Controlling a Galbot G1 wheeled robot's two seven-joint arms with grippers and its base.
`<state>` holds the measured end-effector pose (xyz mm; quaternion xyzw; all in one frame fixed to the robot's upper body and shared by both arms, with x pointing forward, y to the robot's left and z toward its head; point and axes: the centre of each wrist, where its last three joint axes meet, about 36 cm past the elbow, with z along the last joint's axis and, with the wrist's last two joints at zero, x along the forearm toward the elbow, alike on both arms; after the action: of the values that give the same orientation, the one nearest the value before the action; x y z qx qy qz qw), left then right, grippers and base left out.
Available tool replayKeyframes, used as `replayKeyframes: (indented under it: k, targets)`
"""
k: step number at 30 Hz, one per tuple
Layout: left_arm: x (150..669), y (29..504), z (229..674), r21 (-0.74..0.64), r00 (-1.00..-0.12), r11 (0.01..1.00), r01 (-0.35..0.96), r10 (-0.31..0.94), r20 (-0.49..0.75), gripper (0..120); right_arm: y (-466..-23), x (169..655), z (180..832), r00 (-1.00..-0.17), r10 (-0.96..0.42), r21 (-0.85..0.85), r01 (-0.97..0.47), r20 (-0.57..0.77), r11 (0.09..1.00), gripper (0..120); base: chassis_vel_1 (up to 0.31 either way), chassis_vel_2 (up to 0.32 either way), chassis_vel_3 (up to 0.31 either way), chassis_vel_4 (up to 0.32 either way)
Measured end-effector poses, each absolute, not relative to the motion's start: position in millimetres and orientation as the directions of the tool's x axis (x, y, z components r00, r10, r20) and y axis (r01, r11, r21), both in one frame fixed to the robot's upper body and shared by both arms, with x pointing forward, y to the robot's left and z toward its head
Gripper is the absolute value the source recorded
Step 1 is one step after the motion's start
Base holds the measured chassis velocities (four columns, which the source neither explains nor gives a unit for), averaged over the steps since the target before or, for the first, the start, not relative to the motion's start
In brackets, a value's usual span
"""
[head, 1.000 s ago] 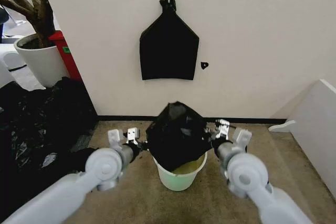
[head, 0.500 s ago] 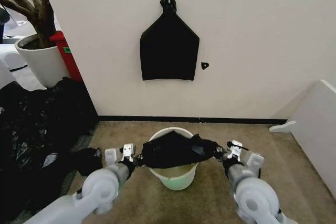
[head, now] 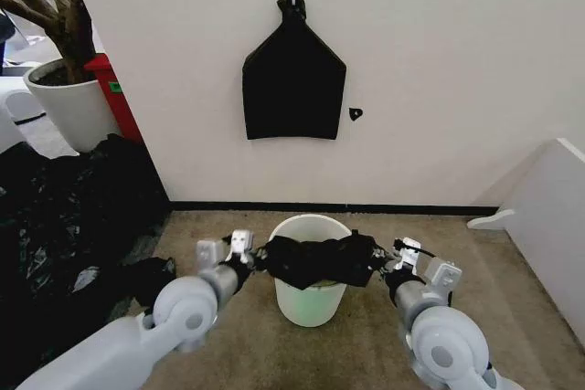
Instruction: Place the garbage bag over the trash bin.
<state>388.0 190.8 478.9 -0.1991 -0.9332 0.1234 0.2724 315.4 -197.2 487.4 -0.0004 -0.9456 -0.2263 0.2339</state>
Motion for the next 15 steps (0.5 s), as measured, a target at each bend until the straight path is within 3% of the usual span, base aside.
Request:
replayKeyframes:
  k: [8,15]
  targets:
    - [348.3,221.2,517.6,-0.28,-0.794,0.906,0.318,0.416,0.444,0,-216.1,300.7,532.9,-0.908,-0.096,0.446,0.106,0.409,0.889,0,0.0,0.0,0.0,0.0]
    - [290.4,233.3,519.6,-0.262,-0.726,0.912,0.314,0.409,0.552,0,-219.2,285.4,541.7,-0.844,-0.118,0.436,0.146,0.523,0.888,0,0.0,0.0,0.0,0.0]
